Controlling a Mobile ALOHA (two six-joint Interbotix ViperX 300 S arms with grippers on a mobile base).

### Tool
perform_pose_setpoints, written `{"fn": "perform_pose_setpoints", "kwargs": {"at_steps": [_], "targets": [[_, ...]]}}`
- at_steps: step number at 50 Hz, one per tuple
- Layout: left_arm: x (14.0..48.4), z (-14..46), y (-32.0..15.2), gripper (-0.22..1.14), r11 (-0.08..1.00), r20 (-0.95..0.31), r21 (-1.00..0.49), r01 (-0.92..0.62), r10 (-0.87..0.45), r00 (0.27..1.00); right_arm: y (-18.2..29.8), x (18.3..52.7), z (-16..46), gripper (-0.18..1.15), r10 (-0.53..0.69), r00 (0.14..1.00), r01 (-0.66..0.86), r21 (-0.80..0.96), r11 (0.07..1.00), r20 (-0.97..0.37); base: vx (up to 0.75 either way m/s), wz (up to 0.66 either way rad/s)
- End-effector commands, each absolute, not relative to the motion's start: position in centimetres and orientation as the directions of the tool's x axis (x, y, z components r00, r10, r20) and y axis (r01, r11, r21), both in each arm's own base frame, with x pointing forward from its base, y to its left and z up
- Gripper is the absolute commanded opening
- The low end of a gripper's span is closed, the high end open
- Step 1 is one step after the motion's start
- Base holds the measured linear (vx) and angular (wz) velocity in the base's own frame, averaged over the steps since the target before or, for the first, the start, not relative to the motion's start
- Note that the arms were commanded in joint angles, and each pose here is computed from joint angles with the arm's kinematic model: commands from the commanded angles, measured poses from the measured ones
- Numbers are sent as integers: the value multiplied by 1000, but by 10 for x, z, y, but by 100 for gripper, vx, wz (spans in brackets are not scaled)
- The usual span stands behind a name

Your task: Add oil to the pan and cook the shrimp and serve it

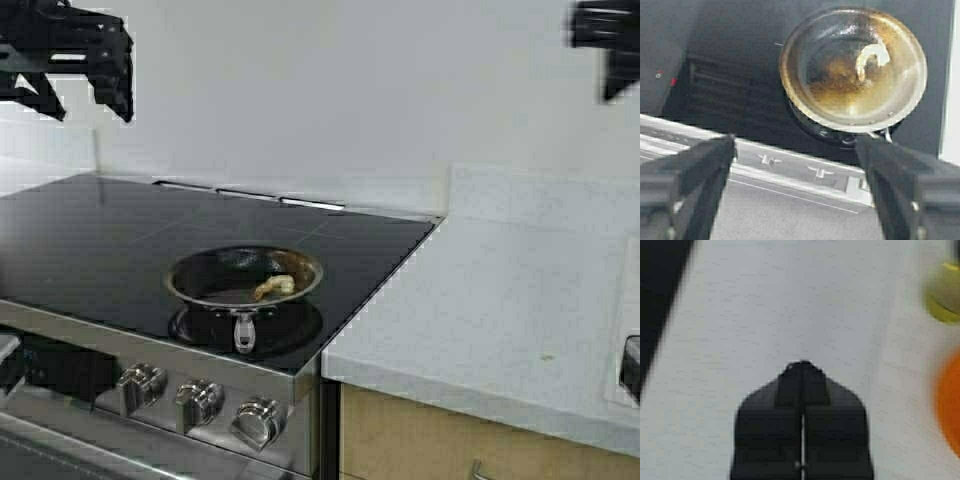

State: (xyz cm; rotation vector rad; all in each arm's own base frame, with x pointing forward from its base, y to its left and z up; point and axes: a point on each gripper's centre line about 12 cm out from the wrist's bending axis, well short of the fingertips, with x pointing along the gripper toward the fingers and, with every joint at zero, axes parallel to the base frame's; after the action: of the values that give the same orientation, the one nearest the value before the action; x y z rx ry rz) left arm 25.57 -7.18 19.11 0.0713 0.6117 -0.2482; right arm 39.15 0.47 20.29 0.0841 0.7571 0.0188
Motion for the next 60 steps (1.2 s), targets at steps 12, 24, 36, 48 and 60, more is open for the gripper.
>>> {"fn": "perform_pose_setpoints", "kwargs": {"at_steps": [12,24,36,48,60], "targets": [[259,198,-74,103,967,-555,-9,255,-217,803,111,380,224,5,242,836,-249,54,967,-492,0,0],[259,199,-74,102,967,-554,-8,256,-218,804,145,346,195,5,321,801,-353,34,935,-506,0,0],[261,202,-74,78,966,-546,-4,259,-219,808,164,320,189,5,377,766,-418,43,907,-521,0,0],[261,201,-74,-13,965,-548,2,263,-219,808,169,311,195,5,398,755,-446,37,894,-520,0,0],[259,198,-73,5,968,-554,-20,249,-218,803,168,311,194,5,398,765,-444,33,896,-506,0,0]]}}
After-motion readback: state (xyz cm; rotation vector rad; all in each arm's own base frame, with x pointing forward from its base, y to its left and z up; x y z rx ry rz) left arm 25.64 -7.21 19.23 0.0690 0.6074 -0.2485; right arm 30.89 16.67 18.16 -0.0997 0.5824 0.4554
